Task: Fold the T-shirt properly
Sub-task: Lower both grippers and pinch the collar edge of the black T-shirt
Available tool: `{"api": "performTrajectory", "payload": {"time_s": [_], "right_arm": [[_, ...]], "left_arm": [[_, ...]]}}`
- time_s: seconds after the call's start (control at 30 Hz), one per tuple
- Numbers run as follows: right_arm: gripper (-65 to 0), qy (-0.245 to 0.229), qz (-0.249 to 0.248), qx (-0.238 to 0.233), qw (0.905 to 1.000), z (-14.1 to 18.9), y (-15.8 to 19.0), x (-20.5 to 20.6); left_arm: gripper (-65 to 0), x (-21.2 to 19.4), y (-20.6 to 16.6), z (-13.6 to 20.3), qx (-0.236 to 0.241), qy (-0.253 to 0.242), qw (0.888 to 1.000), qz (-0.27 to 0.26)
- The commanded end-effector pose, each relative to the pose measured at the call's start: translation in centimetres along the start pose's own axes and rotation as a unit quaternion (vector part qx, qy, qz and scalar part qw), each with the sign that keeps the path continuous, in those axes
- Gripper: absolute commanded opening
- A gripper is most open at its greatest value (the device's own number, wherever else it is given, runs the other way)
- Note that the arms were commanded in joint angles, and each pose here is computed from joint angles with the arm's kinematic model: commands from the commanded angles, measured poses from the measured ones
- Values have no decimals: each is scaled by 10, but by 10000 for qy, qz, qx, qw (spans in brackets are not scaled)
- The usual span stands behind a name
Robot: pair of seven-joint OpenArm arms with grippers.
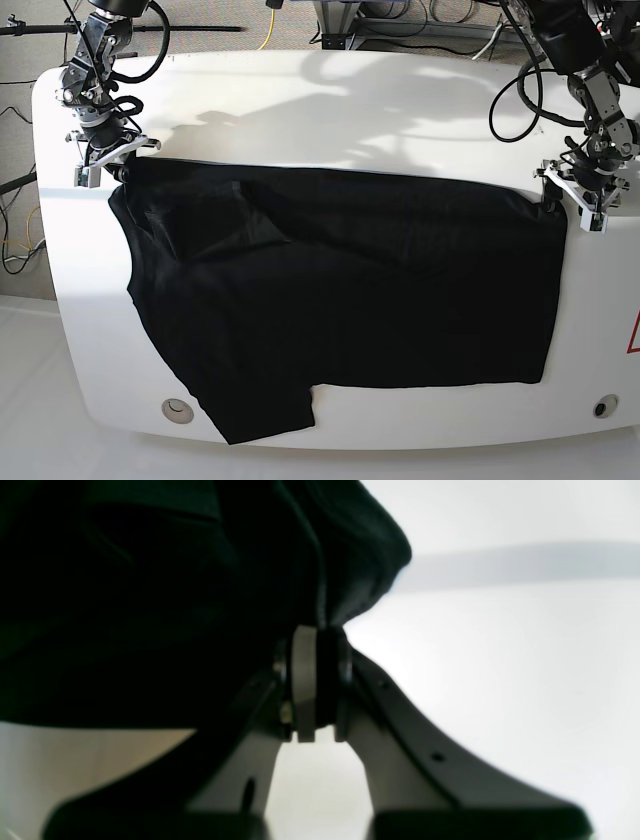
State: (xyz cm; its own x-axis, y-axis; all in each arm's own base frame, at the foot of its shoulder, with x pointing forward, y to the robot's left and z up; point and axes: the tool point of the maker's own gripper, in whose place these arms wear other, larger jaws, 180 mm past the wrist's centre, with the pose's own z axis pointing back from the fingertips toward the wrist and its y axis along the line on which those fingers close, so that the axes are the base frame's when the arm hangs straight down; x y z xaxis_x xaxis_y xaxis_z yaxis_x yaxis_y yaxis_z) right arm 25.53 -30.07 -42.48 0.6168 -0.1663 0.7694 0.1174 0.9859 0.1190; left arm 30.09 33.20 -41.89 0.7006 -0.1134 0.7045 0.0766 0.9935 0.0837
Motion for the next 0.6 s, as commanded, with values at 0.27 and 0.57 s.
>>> {"api": "performTrajectory", "payload": {"time_s": [0.27,0.57], "right_arm": [[-650,-38,124,-65,9999,2,-7,8],[-647,-36,125,-63,9999,3,-6,7]], "left_arm": [[-226,4,-13,-4,-62,127,9995,-287],[-222,0,-25,-11,-290,295,9983,-406]]}}
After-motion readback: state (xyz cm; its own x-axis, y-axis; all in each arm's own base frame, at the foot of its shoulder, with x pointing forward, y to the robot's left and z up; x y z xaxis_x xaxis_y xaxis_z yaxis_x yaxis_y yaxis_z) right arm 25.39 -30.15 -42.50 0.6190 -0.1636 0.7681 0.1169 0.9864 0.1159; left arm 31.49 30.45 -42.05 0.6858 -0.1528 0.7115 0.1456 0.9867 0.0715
